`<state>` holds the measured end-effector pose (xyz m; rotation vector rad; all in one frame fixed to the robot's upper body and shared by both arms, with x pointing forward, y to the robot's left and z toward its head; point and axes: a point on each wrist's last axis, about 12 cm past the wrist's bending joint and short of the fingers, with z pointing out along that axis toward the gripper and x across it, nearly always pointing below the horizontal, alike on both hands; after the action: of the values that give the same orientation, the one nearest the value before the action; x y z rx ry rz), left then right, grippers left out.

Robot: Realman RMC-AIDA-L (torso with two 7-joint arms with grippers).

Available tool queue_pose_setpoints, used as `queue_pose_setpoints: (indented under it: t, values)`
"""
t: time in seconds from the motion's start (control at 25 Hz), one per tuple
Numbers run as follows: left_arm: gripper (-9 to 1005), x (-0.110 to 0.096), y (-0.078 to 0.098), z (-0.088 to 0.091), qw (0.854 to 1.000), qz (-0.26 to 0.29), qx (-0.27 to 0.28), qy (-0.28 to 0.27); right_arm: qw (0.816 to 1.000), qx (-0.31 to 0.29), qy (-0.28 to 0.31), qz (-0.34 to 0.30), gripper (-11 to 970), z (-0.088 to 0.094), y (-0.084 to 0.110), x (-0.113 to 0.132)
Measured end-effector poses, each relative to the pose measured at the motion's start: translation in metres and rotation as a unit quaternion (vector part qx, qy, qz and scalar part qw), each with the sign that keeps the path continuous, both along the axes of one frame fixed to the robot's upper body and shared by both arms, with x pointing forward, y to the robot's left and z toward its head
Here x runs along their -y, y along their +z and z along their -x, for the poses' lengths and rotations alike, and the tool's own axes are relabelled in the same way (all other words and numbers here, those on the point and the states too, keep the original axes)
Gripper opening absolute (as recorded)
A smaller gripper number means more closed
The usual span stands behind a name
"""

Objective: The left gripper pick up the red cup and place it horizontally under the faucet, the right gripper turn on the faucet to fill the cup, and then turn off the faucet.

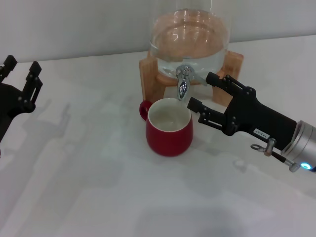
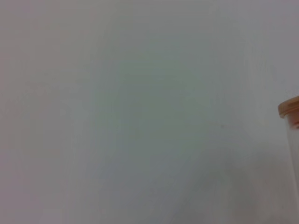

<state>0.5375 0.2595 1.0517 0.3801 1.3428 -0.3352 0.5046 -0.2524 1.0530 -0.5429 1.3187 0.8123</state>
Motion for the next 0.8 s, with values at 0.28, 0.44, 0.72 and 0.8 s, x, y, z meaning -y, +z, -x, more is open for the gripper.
queue_pose_setpoints:
  t: [0.28,0.44,0.72,0.8]
  values:
    - [515,0.0002,0.0003,-0.0004,1.0,0.0,0.001,0.0,1.0,0.003,0.003,-0.004,842,0.0009,0.0011,-0.0003]
    - [515,0.0006,0.0006,-0.0007,1.0,0.0,0.001,-0.001,1.0,0.003,0.005,-0.007,842,0.0011,0.0016,-0.0004]
    - [515,0.0013,0.0013,-0.0016,1.0,0.0,0.002,-0.002,1.0,0.003,0.006,-0.007,842,0.0011,0.0018,-0.0005]
    - [515,0.0012,0.0013,-0.0016,1.0,0.0,0.002,-0.002,1.0,0.004,0.005,-0.008,842,0.0007,0.0022,-0.0004]
